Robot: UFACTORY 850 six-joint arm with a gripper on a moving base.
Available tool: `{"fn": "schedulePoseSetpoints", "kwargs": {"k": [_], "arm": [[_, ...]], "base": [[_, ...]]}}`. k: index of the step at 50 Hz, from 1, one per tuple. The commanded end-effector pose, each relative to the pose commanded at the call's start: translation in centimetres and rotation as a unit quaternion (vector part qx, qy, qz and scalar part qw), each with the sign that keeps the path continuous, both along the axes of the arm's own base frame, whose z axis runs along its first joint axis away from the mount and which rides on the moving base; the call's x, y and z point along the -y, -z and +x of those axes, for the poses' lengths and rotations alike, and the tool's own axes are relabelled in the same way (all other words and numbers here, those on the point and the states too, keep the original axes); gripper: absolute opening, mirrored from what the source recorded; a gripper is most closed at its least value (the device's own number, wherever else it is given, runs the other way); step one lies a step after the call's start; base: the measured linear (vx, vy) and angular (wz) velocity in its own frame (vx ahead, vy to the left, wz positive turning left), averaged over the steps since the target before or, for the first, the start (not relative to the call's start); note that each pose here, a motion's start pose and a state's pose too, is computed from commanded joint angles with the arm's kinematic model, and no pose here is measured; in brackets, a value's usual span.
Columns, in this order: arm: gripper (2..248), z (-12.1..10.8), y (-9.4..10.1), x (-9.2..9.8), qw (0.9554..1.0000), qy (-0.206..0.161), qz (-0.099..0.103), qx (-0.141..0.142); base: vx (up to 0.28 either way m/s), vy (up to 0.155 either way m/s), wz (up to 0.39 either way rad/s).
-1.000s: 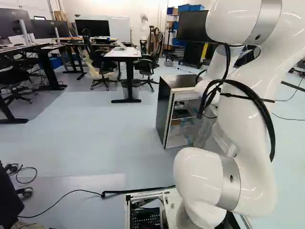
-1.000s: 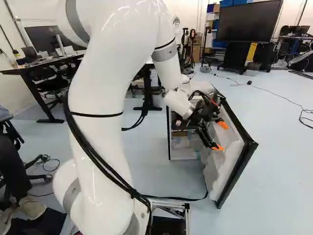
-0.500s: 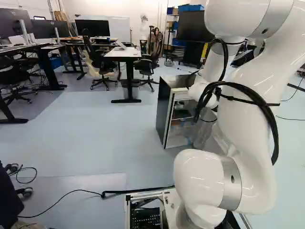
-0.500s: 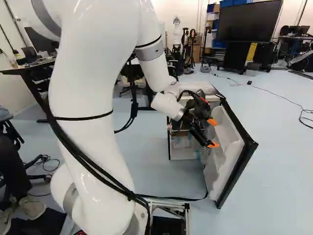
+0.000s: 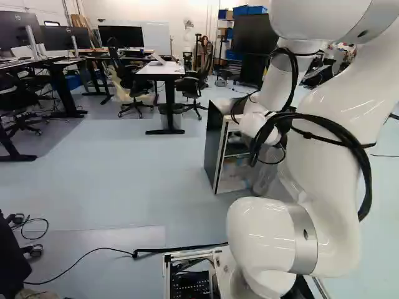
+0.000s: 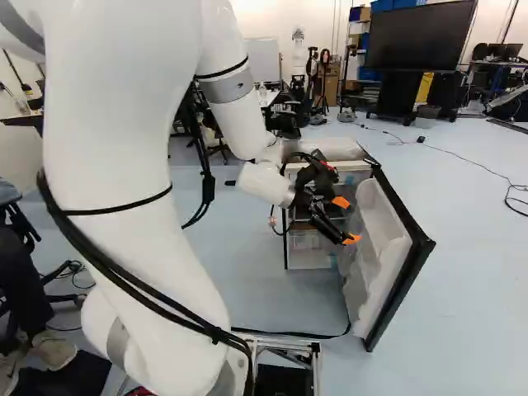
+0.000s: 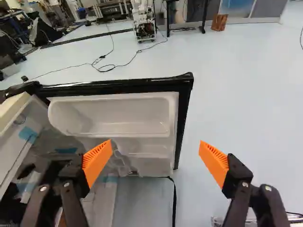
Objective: Open the fridge door
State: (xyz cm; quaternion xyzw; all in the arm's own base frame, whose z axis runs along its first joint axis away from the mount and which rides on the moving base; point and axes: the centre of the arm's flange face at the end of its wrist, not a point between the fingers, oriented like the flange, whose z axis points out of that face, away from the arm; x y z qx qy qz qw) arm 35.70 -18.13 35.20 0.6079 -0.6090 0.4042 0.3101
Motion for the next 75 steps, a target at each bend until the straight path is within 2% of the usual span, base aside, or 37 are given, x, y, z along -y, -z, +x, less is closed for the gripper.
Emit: {"fn": "schedulePoseSetpoints", "kwargs": {"k": [26, 49, 63, 75], "arm": [[247, -0.1, -0.1, -0.3, 0.9999, -0.012, -0.003, 0.000], [247, -0.2, -0.5, -1.2, 0.9985, -0.053, -0.012, 0.004], [247, -0.3, -0.8, -2.1, 0.9953, -0.094, -0.020, 0.007], [247, -0.5, -1.1, -3.1, 0.9898, -0.139, -0.029, 0.010]], "base": [[0.000, 0.000, 0.000], [0.000, 0.000, 0.000], [0.000, 0.000, 0.000], [0.000, 0.000, 0.000]]}}
